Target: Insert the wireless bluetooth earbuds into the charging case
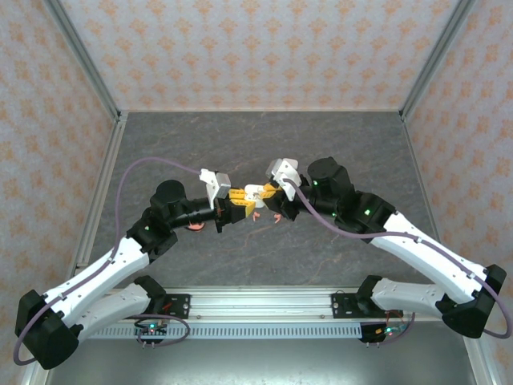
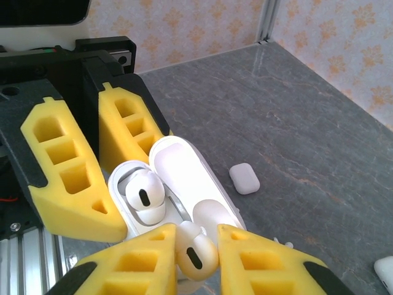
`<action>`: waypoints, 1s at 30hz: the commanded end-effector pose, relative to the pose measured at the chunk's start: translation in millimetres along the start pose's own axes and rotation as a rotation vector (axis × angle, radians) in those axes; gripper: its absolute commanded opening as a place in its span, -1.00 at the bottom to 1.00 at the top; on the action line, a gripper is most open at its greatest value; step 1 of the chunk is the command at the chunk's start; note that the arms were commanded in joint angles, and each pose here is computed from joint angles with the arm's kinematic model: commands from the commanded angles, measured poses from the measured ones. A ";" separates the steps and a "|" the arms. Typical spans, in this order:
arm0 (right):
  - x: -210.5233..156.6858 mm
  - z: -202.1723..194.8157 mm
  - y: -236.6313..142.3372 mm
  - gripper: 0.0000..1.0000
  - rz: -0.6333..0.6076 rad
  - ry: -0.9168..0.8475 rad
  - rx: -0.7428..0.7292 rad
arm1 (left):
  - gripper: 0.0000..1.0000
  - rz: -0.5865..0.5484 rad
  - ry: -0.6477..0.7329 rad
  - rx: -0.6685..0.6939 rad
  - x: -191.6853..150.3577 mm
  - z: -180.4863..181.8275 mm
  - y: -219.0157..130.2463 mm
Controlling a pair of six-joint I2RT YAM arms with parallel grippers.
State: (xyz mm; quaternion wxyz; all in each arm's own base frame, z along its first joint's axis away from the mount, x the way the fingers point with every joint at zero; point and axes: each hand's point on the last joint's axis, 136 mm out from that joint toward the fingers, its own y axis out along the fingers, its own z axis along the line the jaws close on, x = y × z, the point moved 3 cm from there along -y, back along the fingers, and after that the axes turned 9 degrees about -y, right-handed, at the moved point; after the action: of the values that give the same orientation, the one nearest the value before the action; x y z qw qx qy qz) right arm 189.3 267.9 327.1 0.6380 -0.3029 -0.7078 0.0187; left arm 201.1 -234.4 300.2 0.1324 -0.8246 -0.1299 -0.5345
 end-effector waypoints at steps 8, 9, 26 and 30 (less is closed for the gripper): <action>4.0 11.0 -6.9 -0.55 -0.054 0.059 0.137 | -1.00 -0.072 0.060 -0.037 25.4 -14.7 -1.9; 4.4 10.6 -7.1 -0.54 -0.056 0.061 0.139 | -1.00 -0.072 0.060 -0.037 25.5 -14.5 -2.0; 22.7 -2.1 -15.3 -0.13 -0.092 0.100 0.105 | -1.00 -0.071 0.063 -0.036 25.3 -14.4 -1.6; 34.9 -5.9 -28.4 0.10 -0.147 0.130 0.102 | -1.00 -0.073 0.067 -0.037 26.0 -15.0 -1.6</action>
State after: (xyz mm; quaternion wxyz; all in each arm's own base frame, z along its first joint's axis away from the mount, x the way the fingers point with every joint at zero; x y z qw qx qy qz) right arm 189.1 264.0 339.9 0.6919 -0.2506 -0.6768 0.0179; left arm 199.9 -235.6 301.4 0.1303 -0.8242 -0.1284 -0.5359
